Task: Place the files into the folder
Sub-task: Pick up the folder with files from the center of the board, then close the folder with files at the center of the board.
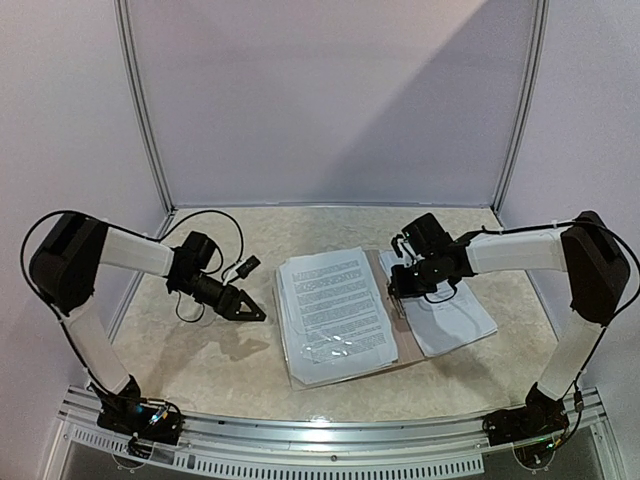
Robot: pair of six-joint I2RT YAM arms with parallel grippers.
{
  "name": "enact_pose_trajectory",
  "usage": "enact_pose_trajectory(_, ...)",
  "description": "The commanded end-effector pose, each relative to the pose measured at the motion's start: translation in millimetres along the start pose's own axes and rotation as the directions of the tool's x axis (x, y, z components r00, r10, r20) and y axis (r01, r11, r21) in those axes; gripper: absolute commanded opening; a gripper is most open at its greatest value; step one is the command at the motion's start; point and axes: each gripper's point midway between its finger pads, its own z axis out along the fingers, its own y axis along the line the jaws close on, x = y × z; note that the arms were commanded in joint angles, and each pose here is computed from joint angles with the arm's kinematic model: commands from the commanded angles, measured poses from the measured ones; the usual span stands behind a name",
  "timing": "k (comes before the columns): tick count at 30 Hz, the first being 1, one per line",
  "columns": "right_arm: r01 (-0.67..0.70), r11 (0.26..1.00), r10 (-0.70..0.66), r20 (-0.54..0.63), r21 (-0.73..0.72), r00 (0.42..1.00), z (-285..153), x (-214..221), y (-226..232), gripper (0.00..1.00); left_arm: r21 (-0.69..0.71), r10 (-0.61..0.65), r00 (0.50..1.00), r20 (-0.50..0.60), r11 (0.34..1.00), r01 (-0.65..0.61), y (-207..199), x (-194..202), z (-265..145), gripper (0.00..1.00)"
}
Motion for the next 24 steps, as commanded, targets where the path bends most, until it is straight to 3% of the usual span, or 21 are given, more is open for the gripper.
enact_pose_trajectory(1,-0.053,0.997,0.055,0.044,-0.049,0.998,6.8,-9.7,7.9,0.0,0.134,-0.042,0.999,0.014,0.99,0.04,-7.2,-3.1,23.8,1.0)
enact_pose_trajectory(10,-0.09,0.995,0.092,0.034,-0.046,0.995,16.0,-1.6,2.4,0.0,0.172,-0.097,0.994,-0.056,0.979,0.105,1.1,15.7,65.5,0.96)
enact_pose_trajectory(14,-0.099,0.993,0.1,0.012,-0.059,0.995,20.3,4.0,3.5,0.01,0.218,-0.038,0.999,-0.032,0.975,0.044,-11.6,1.0,63.6,0.91)
enact_pose_trajectory(19,-0.084,0.996,0.082,-0.067,-0.022,0.994,30.5,12.8,0.1,0.3,0.219,0.056,0.998,-0.014,0.974,-0.051,-32.0,-18.8,62.8,0.88)
enact_pose_trajectory(24,-0.018,0.996,0.027,-0.098,0.09,0.995,22.9,-2.3,-19.6,0.37,0.188,0.065,0.996,-0.053,0.981,-0.054,-20.1,-18.3,63.1,0.86)
